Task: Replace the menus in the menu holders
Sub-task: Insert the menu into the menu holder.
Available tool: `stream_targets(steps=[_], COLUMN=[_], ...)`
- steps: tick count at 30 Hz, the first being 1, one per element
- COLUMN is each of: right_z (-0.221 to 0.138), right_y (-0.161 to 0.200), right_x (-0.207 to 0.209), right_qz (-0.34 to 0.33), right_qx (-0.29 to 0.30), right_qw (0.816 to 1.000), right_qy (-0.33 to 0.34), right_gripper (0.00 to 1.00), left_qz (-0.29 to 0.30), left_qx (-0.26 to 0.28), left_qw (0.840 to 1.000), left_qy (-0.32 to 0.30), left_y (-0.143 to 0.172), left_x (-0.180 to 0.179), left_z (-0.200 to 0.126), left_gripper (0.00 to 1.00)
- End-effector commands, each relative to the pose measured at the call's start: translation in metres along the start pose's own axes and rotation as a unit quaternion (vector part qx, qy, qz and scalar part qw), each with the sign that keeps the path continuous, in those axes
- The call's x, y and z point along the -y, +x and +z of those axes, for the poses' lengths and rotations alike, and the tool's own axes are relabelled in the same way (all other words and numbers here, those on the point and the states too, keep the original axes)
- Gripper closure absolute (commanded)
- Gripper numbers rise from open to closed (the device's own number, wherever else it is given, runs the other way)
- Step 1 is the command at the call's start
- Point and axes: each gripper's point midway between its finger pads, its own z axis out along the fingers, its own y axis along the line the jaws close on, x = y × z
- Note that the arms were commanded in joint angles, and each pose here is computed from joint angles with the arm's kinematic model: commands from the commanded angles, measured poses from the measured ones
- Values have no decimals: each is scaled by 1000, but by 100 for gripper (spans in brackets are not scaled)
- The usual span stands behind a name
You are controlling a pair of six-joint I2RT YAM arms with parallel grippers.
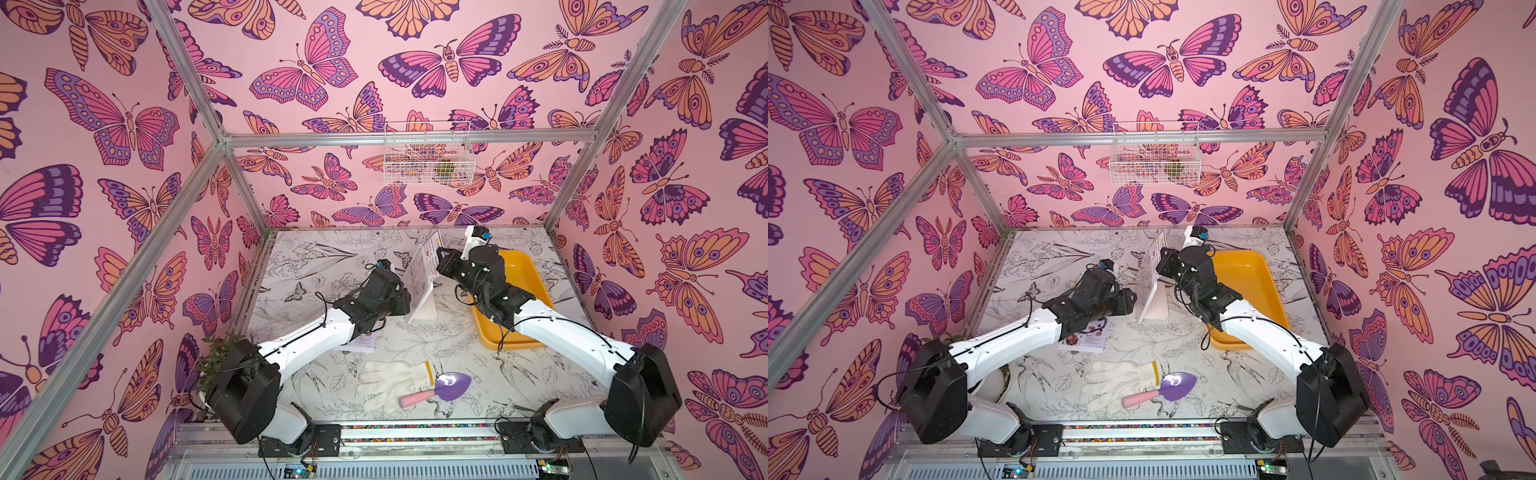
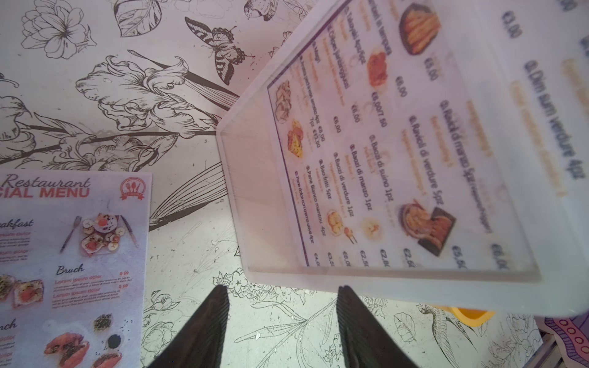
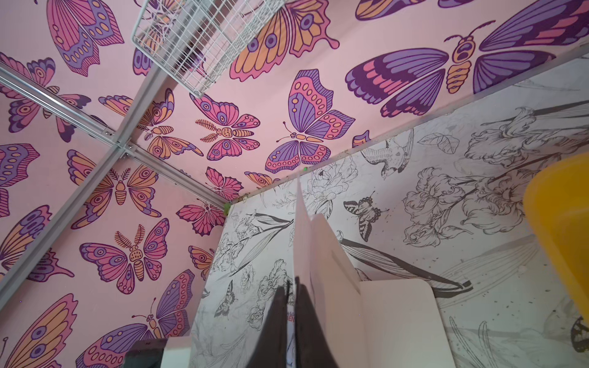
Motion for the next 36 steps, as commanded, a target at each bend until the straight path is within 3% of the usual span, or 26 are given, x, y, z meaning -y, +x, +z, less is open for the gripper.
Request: stream_targets(steps=[1, 18, 22, 27, 32, 36], right_z=[6, 22, 14, 1, -7, -7], right_y=[2, 48, 38, 17, 15, 22], right_x=[-7, 6, 4, -1, -3, -4], right_qz=[7, 17, 8, -14, -31, -32], right_qx=[-17, -67, -53, -35, -45, -62], right_qw=[1000, 998, 999, 999, 998, 998], right_qy=[-7, 6, 8, 8, 8, 1], right_gripper=[95, 95, 82, 73, 71, 77], left_qz=[7, 3, 3, 2, 2, 1], left_qx=[8, 9, 8, 9, 7, 8], left_qw=[1000, 1000, 1000, 1000, 1000, 1000], left_qy=[-5, -8, -9, -8, -7, -7], left_y=[-7, -5, -5, -6, -4, -5], left_x=[1, -1, -2, -1, -1, -1], left_z=[-5, -6, -6, -5, -4, -4], left_gripper=[43, 43, 43, 43, 43, 43])
